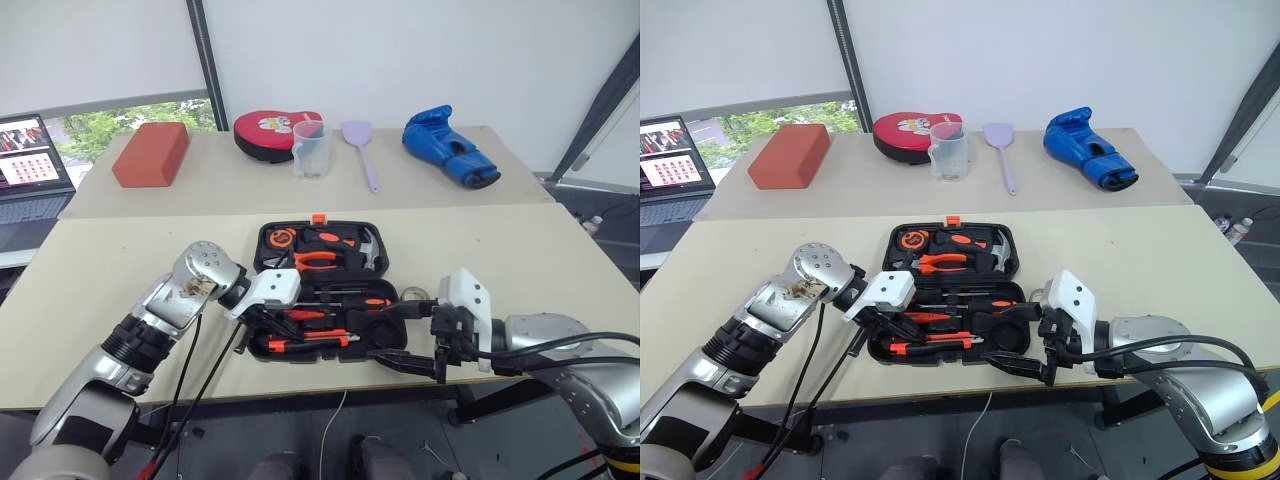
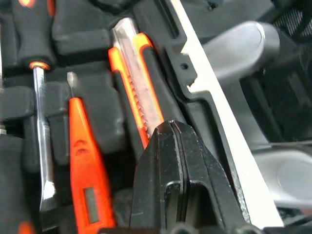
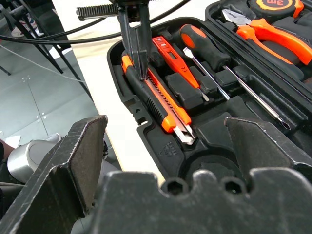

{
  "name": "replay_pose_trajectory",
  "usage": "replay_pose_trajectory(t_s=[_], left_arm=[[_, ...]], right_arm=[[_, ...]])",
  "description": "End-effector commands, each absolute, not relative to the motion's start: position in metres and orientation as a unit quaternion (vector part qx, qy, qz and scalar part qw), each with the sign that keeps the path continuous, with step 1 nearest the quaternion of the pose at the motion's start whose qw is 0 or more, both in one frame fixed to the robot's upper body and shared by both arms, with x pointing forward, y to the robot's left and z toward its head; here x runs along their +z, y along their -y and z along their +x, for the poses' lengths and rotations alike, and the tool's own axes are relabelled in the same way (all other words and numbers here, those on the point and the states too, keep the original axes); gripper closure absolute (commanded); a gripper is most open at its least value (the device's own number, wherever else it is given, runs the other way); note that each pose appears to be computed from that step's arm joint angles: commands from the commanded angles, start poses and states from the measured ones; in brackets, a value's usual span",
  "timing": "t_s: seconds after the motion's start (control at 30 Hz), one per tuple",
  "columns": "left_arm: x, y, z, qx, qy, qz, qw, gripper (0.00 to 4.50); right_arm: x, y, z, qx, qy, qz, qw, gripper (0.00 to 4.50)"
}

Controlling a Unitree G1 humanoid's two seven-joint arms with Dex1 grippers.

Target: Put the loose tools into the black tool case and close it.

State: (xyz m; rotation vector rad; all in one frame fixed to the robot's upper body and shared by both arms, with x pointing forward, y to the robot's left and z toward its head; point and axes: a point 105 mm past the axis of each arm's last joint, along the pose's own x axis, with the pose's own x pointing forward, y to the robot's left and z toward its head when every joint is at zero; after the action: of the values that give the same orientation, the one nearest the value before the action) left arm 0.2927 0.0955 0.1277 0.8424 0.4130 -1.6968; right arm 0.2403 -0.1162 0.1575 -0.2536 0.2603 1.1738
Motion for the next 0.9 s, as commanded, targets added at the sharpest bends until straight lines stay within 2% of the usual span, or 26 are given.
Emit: replay_pose_trajectory(t_s=[0.03, 0.33, 0.4, 0.5, 0.57, 0.6, 0.67, 0.83, 0.9], left_arm=[[0.095, -0.110, 0.289, -0.715, -0.220, 0.400, 0.530, 4.46], [0.093, -0.107, 0.296, -0.708, -0.206, 0.403, 0.542, 4.46], [0.108, -0.105, 0.299, -0.708, -0.199, 0.362, 0.573, 4.46], [0.150, -0.101, 0.300, -0.716, -0.153, 0.270, 0.626, 3.82], [0.177, -0.103, 0.300, -0.710, -0.107, 0.228, 0.657, 2.94], [0.190, -0.105, 0.300, -0.705, -0.084, 0.210, 0.672, 2.74], [0.207, -0.108, 0.300, -0.694, -0.057, 0.184, 0.693, 1.93], [0.214, -0.110, 0.291, -0.704, -0.068, 0.147, 0.691, 0.09], [0.207, -0.110, 0.288, -0.703, -0.074, 0.167, 0.687, 0.03]], right_arm=[[0.166, 0.116, 0.241, 0.547, -0.104, -0.125, 0.822, 0.00], [0.165, 0.118, 0.241, 0.538, -0.105, -0.119, 0.828, 0.00], [0.164, 0.123, 0.242, 0.533, -0.110, -0.128, 0.829, 0.00], [0.166, 0.140, 0.246, 0.518, -0.129, -0.145, 0.833, 0.00], [0.167, 0.158, 0.250, 0.505, -0.147, -0.161, 0.835, 0.00], [0.167, 0.167, 0.253, 0.498, -0.155, -0.177, 0.834, 0.00], [0.166, 0.183, 0.260, 0.487, -0.171, -0.207, 0.831, 0.00], [0.157, 0.201, 0.288, 0.476, -0.187, -0.264, 0.818, 0.00], [0.153, 0.199, 0.301, 0.477, -0.180, -0.280, 0.814, 0.00]])
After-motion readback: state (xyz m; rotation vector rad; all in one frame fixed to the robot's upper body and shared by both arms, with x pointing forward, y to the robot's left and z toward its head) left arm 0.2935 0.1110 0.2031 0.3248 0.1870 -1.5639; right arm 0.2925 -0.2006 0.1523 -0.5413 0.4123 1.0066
